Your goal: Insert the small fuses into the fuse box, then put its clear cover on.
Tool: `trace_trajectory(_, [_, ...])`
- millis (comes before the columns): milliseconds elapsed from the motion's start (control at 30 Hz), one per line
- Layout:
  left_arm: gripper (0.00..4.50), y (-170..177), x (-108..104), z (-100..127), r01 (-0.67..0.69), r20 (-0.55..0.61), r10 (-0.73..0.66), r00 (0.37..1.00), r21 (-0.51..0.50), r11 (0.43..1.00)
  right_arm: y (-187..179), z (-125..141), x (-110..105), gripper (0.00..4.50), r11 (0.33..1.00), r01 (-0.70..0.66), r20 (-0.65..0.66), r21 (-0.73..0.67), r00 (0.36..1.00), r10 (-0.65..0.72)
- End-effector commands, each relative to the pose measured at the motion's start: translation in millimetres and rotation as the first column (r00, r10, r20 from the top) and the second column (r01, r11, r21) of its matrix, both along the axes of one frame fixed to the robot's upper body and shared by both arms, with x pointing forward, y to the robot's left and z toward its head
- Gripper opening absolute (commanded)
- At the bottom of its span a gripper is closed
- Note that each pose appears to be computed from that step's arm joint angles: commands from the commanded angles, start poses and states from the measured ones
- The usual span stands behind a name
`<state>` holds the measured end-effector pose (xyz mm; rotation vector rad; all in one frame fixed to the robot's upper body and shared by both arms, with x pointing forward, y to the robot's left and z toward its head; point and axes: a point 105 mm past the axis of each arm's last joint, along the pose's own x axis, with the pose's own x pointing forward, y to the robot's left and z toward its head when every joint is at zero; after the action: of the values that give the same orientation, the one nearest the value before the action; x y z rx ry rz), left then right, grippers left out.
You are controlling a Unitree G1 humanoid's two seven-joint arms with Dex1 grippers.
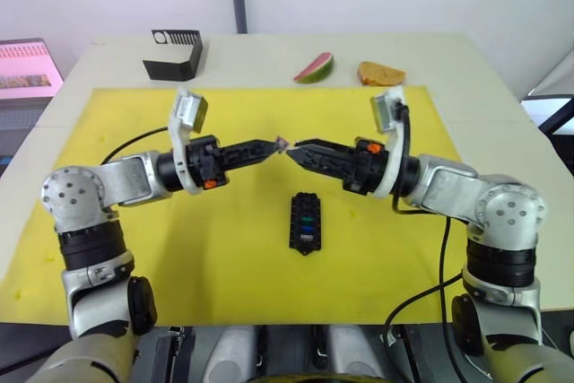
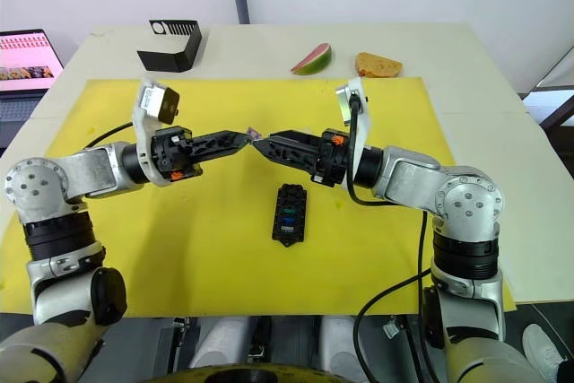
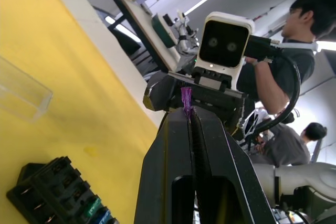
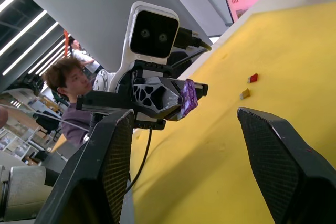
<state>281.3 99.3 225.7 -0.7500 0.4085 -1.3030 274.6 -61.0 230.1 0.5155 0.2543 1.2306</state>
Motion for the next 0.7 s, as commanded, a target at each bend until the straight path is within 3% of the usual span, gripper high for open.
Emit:
trace_trajectory(33, [0.00,-2,-5,7,0.017,0.037,-0.017,0.999,-0.011,1.000,4,13,-7,2.45,1.000,-0.027,0.060,0.015,0.998,0.026])
trace_trajectory(67, [0.00,-3,-6,7,0.021,0.038,-0.021,0.999,-0.010,1.000,4,12,-6,2.01,1.000,-0.025,0.057,0.014,0.998,0.024])
trace_trajectory(700, [0.00,-13,-11,9,0.030,0.059,-0.030,0.998,0.008,1.000,-1,14,-3,2.01,0.999,-0.003,0.032,0.034,0.999,0.002])
